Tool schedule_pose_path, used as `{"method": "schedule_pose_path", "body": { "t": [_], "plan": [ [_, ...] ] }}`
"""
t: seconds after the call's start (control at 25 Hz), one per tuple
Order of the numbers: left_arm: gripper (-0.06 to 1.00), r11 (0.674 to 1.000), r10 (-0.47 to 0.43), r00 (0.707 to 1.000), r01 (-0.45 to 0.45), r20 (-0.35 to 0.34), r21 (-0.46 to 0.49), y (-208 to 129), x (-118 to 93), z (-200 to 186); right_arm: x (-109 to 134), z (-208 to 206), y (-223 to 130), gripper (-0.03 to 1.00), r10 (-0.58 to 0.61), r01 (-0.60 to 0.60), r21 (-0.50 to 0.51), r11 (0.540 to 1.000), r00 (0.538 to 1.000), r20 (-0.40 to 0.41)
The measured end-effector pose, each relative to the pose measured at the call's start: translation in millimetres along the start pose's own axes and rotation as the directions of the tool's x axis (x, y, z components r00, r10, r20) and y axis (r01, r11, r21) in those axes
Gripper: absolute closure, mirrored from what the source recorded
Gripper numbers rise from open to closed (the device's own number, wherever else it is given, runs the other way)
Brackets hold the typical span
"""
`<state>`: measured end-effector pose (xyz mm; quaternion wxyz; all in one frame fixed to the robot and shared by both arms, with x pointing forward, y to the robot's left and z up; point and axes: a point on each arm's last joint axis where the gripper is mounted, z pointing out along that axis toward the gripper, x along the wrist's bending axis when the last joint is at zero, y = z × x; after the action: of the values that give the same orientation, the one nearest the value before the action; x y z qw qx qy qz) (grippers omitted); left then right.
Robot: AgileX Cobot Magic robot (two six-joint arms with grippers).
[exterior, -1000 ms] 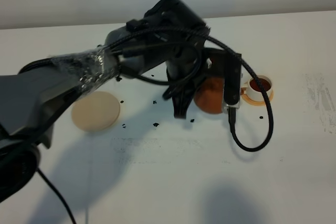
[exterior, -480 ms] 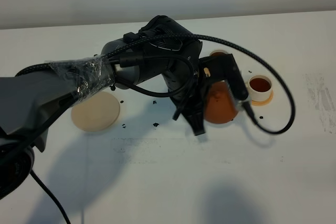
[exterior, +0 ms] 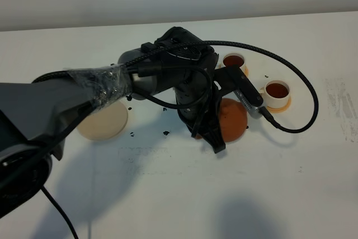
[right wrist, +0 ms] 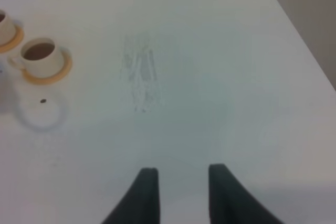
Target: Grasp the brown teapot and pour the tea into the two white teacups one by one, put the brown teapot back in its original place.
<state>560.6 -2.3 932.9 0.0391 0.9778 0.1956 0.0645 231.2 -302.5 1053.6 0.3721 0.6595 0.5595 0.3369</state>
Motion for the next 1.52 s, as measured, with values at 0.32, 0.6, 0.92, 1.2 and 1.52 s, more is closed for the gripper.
{"method": "schedule_pose_path", "body": {
  "t": [0.32,0.6,0.92,1.2,1.52],
  "plan": [
    [0.85,0.999,-0.028,0.999,0.028,0.014,0.016,-0.6,-1.3,5.2,0.0,0.0,0.0,0.74,-0.001,0.001,0.0,1.0,1.0,0.0],
    [0.85,0.998,-0.056,0.998,0.056,-0.013,-0.011,-13.5,1.9,-30.0,0.0,0.0,0.0,0.74,-0.001,0.001,0.0,1.0,1.0,0.0],
    [0.85,0.982,-0.188,0.982,0.189,-0.032,0.018,-81.7,20.4,-46.7,0.0,0.0,0.0,0.74,0.0,0.0,0.0,1.0,1.0,0.0],
    [0.85,0.909,-0.417,0.906,0.418,-0.076,-0.006,-126.8,49.1,-75.4,0.0,0.0,0.0,0.74,0.0,0.0,0.0,1.0,1.0,0.0],
    [0.85,0.811,-0.581,0.811,0.584,-0.069,0.039,-186.2,59.1,-81.8,0.0,0.0,0.0,0.74,0.0,0.0,0.0,1.0,1.0,0.0]
  ]
}}
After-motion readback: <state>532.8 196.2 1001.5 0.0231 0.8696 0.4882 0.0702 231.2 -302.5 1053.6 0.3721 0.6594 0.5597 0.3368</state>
